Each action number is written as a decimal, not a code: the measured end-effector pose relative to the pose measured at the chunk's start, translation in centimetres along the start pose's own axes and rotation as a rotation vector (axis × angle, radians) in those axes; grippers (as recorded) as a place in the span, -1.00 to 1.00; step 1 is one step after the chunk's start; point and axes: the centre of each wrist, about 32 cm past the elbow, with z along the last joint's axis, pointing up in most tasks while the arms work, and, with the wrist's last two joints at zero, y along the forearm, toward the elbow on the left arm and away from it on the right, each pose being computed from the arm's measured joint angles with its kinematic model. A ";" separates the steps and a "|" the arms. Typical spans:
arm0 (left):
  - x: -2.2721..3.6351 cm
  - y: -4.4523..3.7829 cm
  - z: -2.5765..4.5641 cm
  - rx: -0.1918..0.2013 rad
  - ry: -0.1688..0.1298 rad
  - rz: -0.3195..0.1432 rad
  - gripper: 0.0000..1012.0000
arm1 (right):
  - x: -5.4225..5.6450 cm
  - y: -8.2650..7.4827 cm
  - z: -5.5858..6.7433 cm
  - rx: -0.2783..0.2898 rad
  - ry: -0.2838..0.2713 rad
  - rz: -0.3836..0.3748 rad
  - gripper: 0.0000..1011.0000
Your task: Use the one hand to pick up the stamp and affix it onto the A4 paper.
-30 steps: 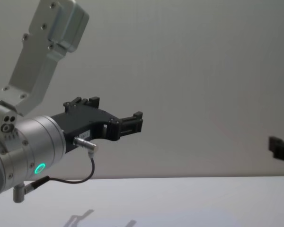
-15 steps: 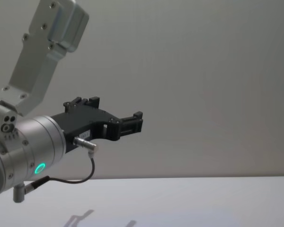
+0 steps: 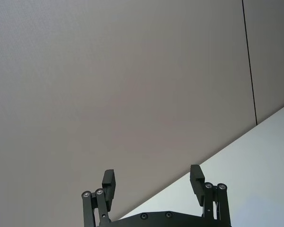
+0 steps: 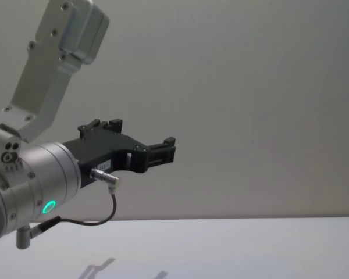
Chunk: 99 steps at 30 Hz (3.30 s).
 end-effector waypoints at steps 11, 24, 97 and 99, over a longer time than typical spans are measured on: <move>0.00 0.00 0.00 0.000 0.000 0.000 0.98 | -0.4 0.4 -0.5 -0.064 -0.007 -0.011 0.98; 0.00 0.00 0.00 0.000 0.000 0.000 0.98 | -0.7 1.1 -0.9 -0.108 -0.015 -0.021 0.98; 0.00 0.00 0.00 0.000 0.000 0.000 0.98 | -1.3 8.3 3.1 0.098 -0.078 0.340 -0.57; 0.00 0.00 0.00 0.000 0.000 0.000 0.98 | -1.4 9.1 3.1 0.086 -0.070 0.370 -0.58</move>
